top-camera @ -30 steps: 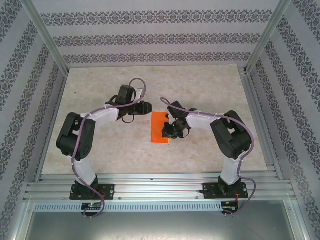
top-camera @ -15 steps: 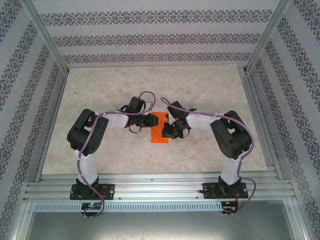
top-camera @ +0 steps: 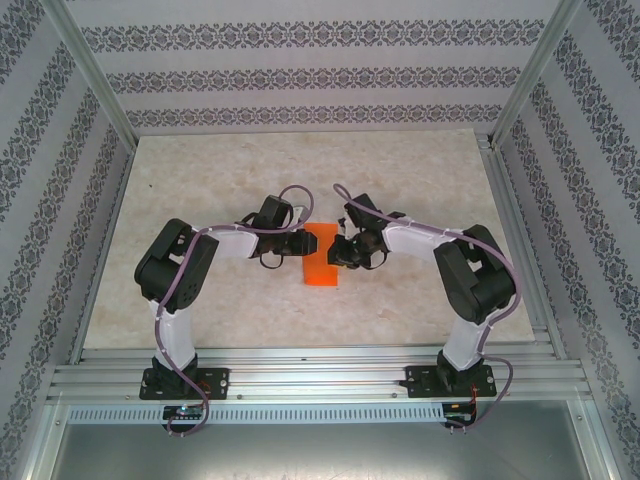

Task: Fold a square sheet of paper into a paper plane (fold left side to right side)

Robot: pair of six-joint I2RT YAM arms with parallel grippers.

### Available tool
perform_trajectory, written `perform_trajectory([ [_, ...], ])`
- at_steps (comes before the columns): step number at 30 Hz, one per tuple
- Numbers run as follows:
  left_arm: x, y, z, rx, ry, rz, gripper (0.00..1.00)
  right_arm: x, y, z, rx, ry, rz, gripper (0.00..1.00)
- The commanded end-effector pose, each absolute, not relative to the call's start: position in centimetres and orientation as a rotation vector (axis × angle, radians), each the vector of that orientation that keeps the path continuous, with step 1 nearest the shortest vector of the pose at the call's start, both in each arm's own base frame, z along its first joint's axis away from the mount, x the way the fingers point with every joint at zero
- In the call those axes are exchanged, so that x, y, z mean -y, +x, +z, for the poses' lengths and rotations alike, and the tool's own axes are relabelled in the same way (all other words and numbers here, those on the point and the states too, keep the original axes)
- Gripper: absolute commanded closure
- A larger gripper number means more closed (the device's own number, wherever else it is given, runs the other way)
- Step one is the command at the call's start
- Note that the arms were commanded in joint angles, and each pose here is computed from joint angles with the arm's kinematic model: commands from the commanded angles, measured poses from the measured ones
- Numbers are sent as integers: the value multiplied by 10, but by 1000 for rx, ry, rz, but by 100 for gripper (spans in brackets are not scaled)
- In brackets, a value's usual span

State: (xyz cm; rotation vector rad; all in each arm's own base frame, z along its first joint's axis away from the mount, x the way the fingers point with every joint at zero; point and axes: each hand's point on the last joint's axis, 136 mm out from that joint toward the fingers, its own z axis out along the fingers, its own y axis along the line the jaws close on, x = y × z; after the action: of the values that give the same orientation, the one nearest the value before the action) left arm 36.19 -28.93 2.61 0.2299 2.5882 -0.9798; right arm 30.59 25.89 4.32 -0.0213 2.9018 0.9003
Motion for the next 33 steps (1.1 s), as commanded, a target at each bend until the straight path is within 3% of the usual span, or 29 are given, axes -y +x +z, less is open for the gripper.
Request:
perform_trajectory([
  [1,279,329,-13,-2726,250,-895,70,-265,343,71,-2773,45,1023,84],
  [11,279,328,-14,-2731,258,-879,70,-272,411,49,-2759,117,955,87],
  [21,279,328,-14,-2733,255,-868,70,-288,419,21,-2816,107,987,86],
  [33,295,314,14,-2645,404,-972,64,-272,409,-16,-2944,81,757,87],
])
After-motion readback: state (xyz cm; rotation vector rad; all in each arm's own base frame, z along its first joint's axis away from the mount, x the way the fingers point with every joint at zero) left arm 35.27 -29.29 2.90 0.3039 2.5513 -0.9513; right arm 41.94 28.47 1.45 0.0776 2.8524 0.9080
